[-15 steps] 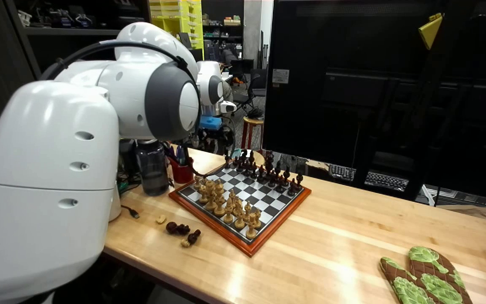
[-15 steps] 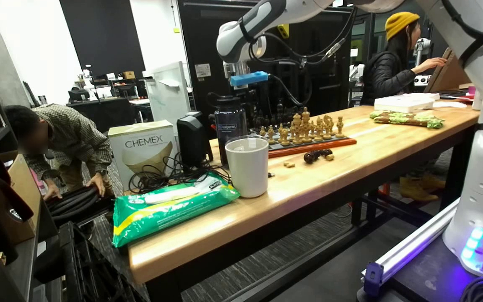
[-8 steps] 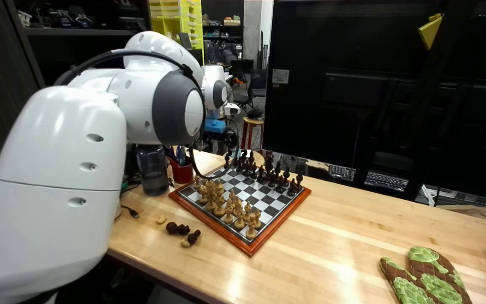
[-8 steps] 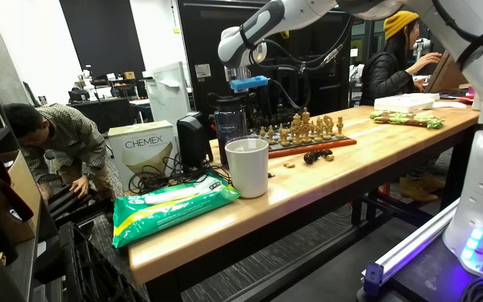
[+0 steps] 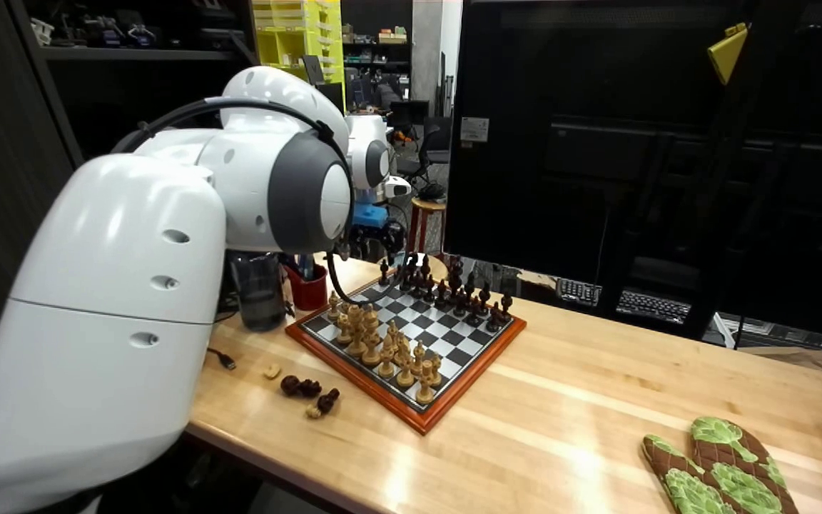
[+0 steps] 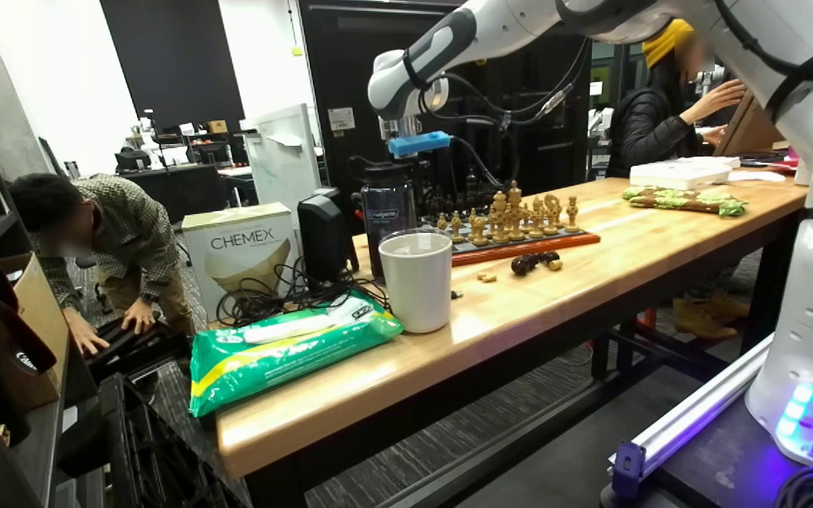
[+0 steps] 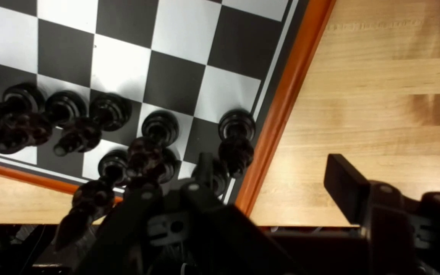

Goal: Move the first left front black piece backwards

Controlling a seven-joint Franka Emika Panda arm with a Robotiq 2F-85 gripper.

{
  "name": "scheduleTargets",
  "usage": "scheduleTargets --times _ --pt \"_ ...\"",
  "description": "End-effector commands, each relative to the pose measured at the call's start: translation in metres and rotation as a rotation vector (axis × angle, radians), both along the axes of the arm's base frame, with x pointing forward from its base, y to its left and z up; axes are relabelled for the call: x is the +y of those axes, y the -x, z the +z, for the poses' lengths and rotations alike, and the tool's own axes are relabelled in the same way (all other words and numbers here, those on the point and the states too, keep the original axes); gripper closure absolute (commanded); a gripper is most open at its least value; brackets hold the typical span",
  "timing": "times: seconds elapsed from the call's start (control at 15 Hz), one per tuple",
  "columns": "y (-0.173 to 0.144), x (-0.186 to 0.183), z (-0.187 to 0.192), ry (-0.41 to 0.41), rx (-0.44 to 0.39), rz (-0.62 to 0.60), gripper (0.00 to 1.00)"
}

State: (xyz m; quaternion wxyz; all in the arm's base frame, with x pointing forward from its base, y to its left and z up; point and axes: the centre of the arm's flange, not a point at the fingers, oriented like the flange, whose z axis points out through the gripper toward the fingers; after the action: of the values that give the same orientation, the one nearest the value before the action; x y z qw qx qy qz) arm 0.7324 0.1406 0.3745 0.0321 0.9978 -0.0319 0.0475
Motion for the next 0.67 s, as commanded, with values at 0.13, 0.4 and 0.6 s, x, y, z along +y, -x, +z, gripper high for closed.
scheduleTargets --times 0.13,0.4,0.6 --pt "-0.0075 -0.0007 0.0027 -0.004 -0.007 0.014 0.72" --pt "-0.006 -0.0037 0.0031 -0.004 -0.008 0.01 0.99" --pt "-0.005 -0.0048 0.0031 -0.004 -0.007 0.009 0.94"
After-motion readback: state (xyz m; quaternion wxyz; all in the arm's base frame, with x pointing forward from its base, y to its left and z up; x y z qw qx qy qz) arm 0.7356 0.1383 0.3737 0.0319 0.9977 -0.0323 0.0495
